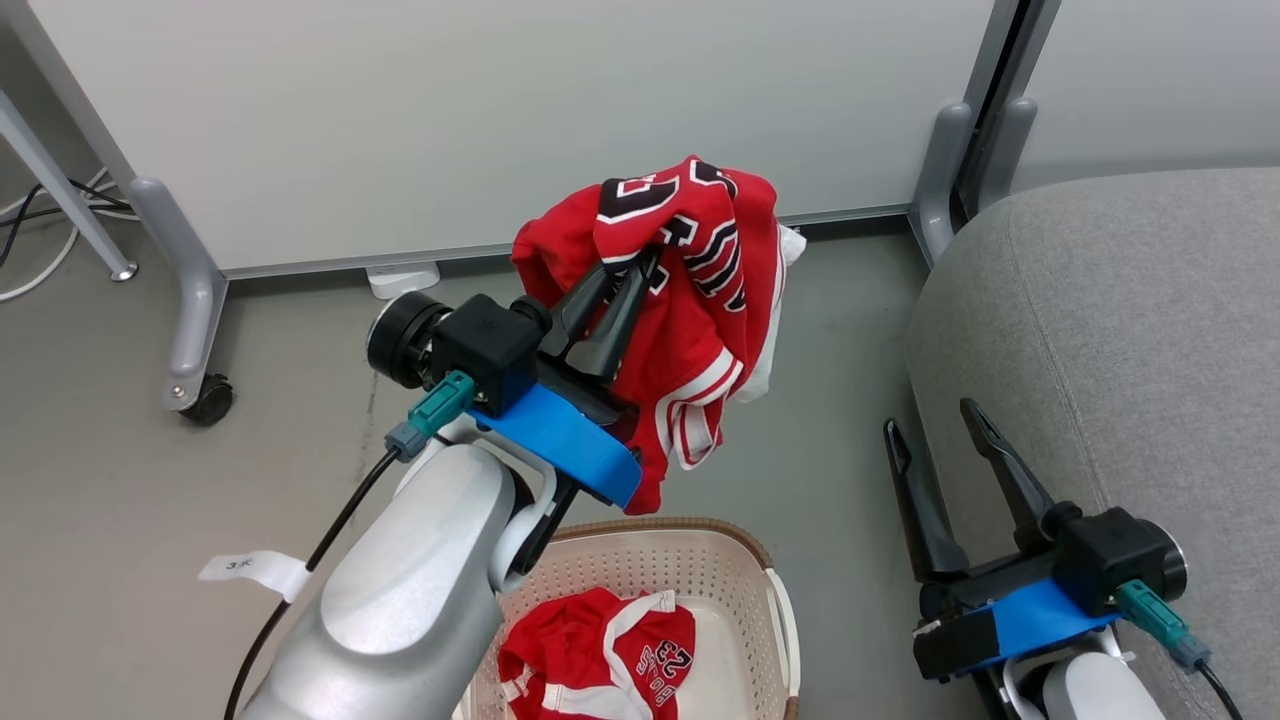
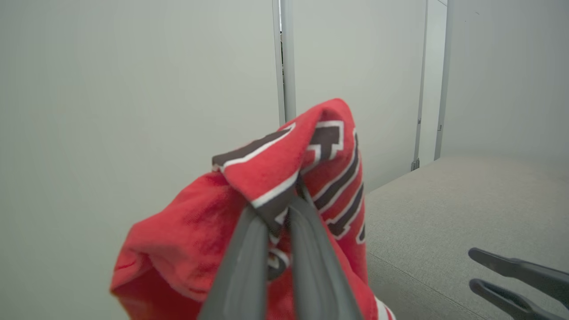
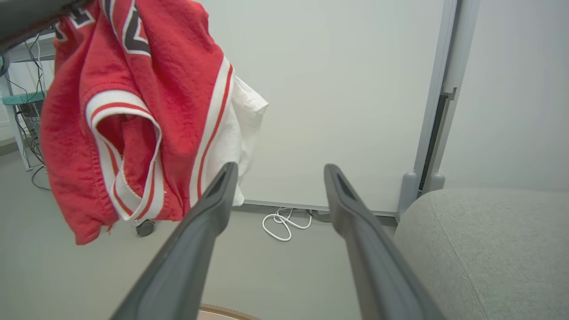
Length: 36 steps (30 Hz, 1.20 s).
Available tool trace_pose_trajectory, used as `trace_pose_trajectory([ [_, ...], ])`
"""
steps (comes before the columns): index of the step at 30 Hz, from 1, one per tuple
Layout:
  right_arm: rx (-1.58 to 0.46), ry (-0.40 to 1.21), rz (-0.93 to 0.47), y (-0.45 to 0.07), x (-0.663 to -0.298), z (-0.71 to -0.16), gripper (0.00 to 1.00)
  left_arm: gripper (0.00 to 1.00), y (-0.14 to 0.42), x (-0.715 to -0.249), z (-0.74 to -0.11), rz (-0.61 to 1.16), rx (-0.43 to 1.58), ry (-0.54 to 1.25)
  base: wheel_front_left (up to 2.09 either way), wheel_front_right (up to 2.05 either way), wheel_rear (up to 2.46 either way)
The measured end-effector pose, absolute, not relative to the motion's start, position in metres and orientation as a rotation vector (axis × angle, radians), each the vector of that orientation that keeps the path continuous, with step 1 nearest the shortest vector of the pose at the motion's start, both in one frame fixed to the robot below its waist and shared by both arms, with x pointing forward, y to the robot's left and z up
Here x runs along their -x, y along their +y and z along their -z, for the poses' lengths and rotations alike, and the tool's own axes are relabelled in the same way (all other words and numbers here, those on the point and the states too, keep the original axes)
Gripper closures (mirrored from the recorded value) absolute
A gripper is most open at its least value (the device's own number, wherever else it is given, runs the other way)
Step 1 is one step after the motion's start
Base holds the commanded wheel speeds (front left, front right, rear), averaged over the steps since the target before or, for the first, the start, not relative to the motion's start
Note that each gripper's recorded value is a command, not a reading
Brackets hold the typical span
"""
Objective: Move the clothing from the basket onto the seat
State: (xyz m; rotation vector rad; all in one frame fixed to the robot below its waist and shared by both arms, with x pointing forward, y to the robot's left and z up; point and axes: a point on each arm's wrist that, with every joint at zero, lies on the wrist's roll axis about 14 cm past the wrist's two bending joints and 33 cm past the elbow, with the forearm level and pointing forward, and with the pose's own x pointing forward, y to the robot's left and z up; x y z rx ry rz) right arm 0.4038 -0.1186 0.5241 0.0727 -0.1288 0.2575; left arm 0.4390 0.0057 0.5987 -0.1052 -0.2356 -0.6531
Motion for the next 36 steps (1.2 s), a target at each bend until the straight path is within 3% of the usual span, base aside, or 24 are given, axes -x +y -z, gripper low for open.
trace_pose_trajectory([
  [19, -0.045, -0.252, -0.537, -0.036, -0.412, -0.568, 0.0, 1.0, -0.007, -0.437, -0.595, 0.692, 0.092, -0.226, 0.0, 0.0, 0.0],
  [36, 0.078, -0.229, -0.59, -0.02, -0.444, -0.561, 0.0, 1.0, -0.034, -0.42, -0.592, 0.784, 0.081, -0.218, 0.0, 0.0, 0.0],
])
